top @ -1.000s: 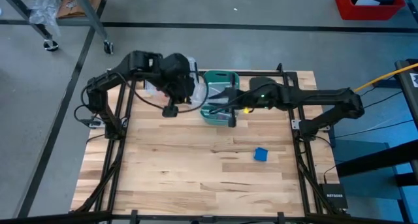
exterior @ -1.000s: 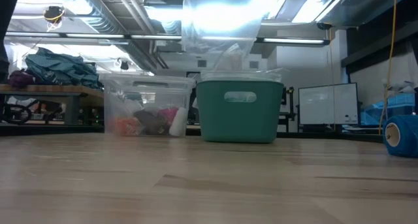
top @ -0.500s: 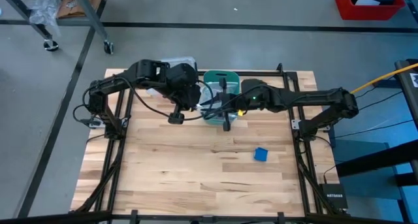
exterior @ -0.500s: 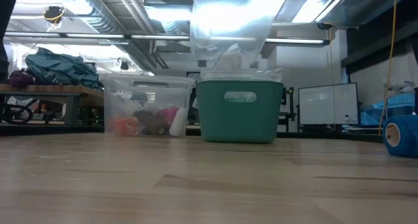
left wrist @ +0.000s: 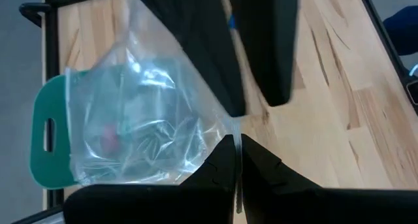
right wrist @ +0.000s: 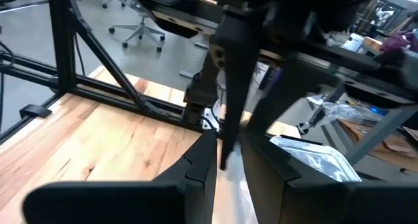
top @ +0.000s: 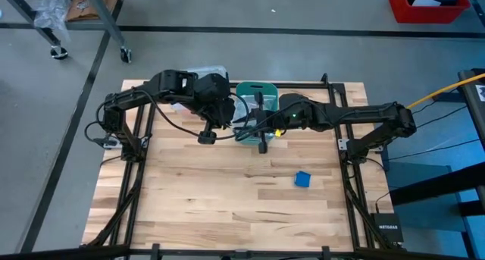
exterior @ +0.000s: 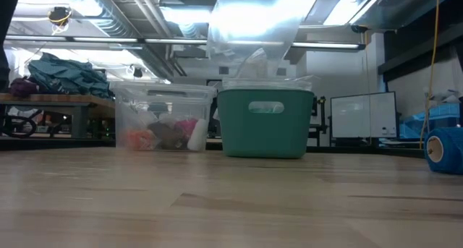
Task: Roll bandage
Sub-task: Open the transparent zip bag
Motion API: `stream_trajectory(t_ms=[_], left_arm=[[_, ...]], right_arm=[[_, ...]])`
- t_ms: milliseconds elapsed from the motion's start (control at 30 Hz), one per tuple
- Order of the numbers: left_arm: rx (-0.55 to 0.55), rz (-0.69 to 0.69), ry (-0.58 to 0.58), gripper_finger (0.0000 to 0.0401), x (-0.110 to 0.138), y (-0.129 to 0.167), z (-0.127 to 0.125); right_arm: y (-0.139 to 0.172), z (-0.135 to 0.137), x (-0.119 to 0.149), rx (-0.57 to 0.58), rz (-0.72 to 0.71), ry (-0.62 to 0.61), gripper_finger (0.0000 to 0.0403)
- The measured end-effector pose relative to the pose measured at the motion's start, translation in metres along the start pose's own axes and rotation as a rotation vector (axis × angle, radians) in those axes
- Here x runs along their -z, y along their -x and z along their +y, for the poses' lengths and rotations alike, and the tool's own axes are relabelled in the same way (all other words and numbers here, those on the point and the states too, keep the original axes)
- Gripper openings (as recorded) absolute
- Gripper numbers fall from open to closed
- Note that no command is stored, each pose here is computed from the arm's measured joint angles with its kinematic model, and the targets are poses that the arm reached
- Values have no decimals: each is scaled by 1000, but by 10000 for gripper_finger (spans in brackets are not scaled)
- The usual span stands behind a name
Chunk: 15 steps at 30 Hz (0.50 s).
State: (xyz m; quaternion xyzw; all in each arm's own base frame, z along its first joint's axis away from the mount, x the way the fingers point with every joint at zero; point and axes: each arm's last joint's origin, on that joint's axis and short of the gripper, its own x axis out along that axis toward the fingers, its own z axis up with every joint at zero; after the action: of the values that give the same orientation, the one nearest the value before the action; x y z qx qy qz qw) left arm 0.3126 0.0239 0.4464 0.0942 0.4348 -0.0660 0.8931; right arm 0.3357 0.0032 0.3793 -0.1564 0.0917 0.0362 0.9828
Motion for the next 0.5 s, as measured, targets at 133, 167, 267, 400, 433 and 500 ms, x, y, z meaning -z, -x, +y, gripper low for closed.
stream_trajectory(t_ms=[133, 167, 267, 400, 433, 500], left_arm=[[7, -2, -9, 0, -1, 0, -3], [9, -2, -12, 0, -1, 0, -4], [13, -3, -28, 0, -2, 0, -6], [13, -4, -39, 0, -2, 0, -6], [13, -4, -39, 0, -2, 0, -6], [12, -5, -39, 0, -2, 0, -6]], right_arm=[[0, 0, 1, -3, 13, 0, 76], [0, 1, 2, -7, 25, -1, 76], [0, 2, 7, -22, 71, 0, 76], [0, 3, 9, -31, 94, 0, 76], [0, 3, 9, -31, 95, 0, 76], [0, 3, 9, -30, 95, 0, 76]])
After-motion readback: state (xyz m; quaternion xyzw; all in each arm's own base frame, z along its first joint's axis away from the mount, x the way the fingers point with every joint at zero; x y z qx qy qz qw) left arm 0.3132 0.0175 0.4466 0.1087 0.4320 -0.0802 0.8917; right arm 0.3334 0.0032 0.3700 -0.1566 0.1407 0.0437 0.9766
